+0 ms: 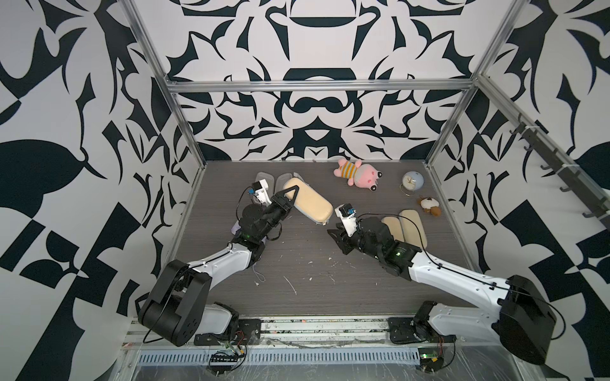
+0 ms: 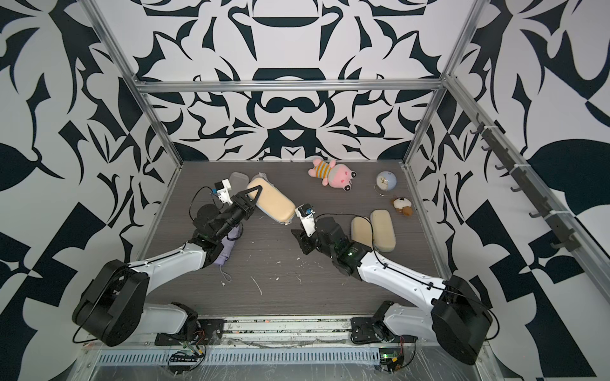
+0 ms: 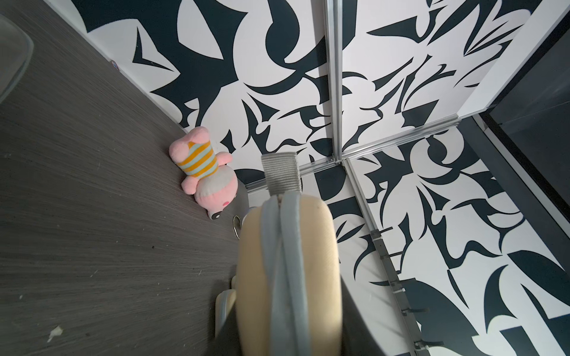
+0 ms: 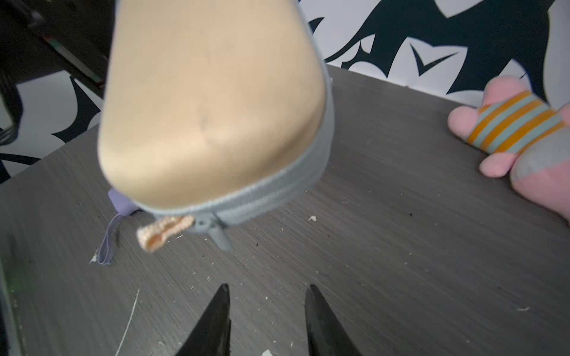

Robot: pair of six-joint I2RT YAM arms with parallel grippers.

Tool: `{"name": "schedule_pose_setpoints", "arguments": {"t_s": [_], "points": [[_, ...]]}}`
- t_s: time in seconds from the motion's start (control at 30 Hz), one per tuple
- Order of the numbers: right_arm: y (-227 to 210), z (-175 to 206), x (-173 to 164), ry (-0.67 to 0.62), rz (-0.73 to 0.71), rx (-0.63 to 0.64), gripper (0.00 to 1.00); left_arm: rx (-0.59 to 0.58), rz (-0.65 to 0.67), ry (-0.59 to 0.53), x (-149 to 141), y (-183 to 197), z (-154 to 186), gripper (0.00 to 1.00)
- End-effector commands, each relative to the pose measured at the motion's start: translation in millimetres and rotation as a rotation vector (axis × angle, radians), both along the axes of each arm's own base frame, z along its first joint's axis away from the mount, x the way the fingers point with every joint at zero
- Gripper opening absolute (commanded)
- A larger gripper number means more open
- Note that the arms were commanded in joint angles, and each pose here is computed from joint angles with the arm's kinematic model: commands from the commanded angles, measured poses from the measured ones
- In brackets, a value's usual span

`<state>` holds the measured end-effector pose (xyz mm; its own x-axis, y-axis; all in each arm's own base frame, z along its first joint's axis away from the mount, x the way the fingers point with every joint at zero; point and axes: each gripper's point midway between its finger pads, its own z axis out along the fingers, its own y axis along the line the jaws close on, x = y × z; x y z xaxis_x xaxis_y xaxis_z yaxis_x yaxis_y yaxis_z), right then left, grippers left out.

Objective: Put umbrellas into zippered umbrella sleeves
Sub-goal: Zip the zipper on the umbrella sleeve.

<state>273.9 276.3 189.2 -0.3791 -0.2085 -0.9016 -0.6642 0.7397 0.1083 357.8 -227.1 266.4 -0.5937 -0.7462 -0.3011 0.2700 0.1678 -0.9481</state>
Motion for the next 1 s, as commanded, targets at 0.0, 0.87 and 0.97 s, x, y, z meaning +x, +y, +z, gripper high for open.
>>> {"name": "schedule_pose_setpoints", "arguments": {"t_s": [0.0, 0.87, 0.97], "points": [[17.5, 47.9, 9.6, -0.183, 0.017, 0.029, 0.38, -0.057, 0.001, -0.116, -5.5, 0.5, 43.9, 0.09], [11.0, 53.6, 25.6, -0.302, -0.061, -0.179, 0.0, 0.214, 0.036, -0.115, -21.2, -0.1, 36.1, 0.0], [0.1, 27.7, 27.9, -0.295, -0.071, -0.319, 0.0, 0.249, 0.068, -0.134, -21.8, 6.1, 43.9, 0.0]]}}
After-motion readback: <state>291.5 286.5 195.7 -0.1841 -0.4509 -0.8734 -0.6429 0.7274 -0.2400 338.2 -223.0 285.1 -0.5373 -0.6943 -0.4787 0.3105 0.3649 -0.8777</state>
